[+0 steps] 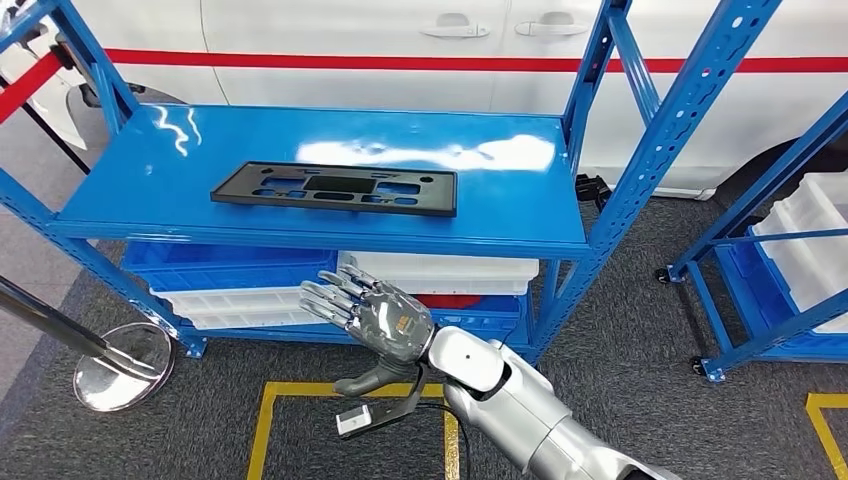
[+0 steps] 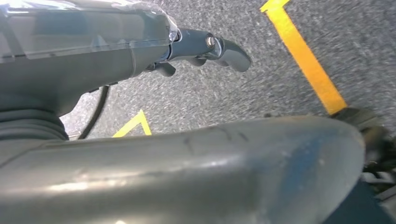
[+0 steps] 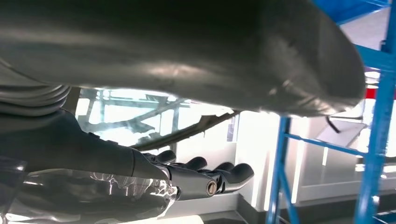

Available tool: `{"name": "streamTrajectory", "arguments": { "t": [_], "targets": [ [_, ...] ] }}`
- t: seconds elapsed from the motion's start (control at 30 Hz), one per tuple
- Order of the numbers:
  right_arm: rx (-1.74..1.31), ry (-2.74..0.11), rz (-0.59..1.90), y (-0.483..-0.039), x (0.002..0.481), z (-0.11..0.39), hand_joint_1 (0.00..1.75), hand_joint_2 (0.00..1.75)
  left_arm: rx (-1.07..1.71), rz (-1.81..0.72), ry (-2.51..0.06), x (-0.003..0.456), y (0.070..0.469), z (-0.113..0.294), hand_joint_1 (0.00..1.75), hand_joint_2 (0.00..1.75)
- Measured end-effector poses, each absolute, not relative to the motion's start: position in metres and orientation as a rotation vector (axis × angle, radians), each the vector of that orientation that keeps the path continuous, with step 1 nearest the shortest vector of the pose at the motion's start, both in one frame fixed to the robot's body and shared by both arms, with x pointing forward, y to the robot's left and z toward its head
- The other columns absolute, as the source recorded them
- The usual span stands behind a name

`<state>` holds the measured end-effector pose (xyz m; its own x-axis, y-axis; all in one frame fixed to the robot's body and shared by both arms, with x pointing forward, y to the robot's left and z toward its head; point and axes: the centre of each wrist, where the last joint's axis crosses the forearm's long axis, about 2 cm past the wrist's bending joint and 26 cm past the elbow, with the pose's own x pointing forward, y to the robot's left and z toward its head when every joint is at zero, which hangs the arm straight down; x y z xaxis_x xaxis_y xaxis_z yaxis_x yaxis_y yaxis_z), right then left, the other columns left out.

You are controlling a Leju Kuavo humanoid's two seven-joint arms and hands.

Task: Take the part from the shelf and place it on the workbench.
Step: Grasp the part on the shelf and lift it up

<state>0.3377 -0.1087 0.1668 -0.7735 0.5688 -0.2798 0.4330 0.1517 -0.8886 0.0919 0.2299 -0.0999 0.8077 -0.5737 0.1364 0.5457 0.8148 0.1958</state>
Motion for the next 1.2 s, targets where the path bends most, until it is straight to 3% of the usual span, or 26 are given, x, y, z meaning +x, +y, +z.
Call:
{"name": "streamTrajectory", "arguments": {
  "t": [0.63, 1.2],
  "targets": [
    [-1.012, -2.254, 1.823, -0.069, 0.369, 0.228, 0.00, 0.00, 0.172, -0.638, -0.203, 0.101, 0.229, -0.098, 0.00, 0.00],
    [-1.022, -2.130, 1.812, -0.072, 0.375, 0.209, 0.00, 0.00, 0.177, -0.685, -0.196, 0.096, 0.228, -0.099, 0.00, 0.00]
  ]
}}
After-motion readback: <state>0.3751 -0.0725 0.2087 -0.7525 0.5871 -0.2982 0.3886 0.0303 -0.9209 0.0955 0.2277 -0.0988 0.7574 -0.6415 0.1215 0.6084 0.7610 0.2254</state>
